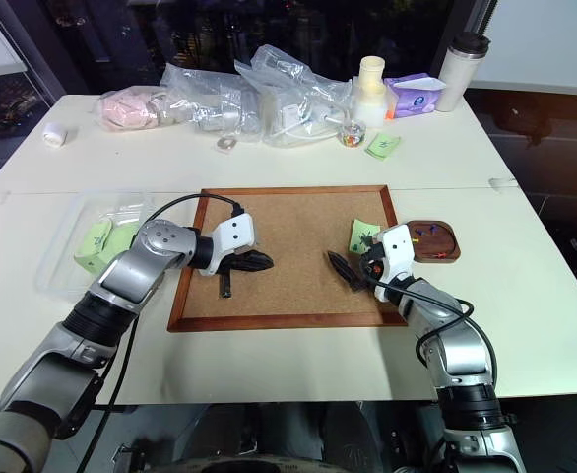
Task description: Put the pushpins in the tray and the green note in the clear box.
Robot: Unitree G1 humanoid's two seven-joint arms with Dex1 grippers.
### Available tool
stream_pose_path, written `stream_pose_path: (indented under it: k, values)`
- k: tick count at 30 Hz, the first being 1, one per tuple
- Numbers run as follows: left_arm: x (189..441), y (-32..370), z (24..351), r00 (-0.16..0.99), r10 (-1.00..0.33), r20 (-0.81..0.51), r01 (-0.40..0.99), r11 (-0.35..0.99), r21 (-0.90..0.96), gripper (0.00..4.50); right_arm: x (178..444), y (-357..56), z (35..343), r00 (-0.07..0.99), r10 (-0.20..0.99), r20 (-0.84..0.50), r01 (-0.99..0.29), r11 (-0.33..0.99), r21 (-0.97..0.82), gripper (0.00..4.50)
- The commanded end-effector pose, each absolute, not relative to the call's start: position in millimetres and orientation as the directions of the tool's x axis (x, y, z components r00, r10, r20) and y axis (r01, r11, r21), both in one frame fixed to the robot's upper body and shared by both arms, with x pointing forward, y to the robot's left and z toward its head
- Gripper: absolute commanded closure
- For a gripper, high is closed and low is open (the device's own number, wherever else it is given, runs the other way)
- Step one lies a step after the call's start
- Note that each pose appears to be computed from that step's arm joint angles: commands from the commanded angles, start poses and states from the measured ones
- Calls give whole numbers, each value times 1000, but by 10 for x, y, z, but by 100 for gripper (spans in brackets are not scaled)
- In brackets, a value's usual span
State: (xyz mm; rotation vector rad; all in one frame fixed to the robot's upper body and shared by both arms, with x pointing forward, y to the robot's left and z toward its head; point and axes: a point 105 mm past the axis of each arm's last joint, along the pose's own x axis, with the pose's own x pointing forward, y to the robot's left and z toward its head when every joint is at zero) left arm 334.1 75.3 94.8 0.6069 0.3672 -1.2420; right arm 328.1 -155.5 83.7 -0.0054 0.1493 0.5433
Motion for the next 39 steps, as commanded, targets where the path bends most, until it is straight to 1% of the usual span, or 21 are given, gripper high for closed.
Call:
stream_pose_path:
  k: [1, 3, 4, 5, 10, 11, 12, 24, 30, 35, 39]
  values:
    - [3278, 922, 595, 272, -691, -669, 961, 235, 148, 450, 3312, -1575, 887, 849, 515, -117, -516, 856, 19, 1]
    - [3280, 924, 597, 273, -691, -669, 960, 236, 149, 450, 3302, -1585, 821, 845, 518, -134, -520, 854, 22, 52]
    - [3281, 925, 598, 274, -691, -669, 960, 236, 150, 450, 3291, -1586, 795, 842, 521, -140, -524, 852, 22, 84]
    - [3283, 927, 599, 275, -691, -669, 960, 236, 150, 450, 3277, -1586, 771, 838, 526, -146, -529, 848, 18, 125]
    - [3290, 941, 602, 278, -690, -669, 959, 240, 150, 450, 3184, -1590, 651, 820, 542, -186, -556, 830, -33, 390]
    - [3291, 946, 602, 278, -689, -669, 959, 242, 150, 450, 3176, -1592, 632, 818, 541, -193, -558, 829, -41, 433]
    - [3294, 950, 603, 279, -689, -669, 958, 242, 150, 450, 3174, -1594, 624, 818, 541, -196, -559, 828, -44, 446]
    - [3387, 1131, 775, 319, -683, -658, 946, 267, 182, 450, 3262, -1634, 743, 836, 526, -157, -542, 837, -81, 446]
    - [3489, 1212, 907, 365, -670, -647, 931, 284, 231, 450, 3316, -1663, 1070, 855, 516, -52, -518, 846, -128, 446]
    - [3521, 1258, 959, 364, -669, -648, 931, 272, 243, 450, 3314, -1659, 1282, 851, 524, -5, -517, 839, -169, 446]
    - [3502, 1243, 934, 344, -674, -654, 939, 252, 235, 450, 3302, -1649, 1364, 848, 530, 7, -519, 833, -190, 446]
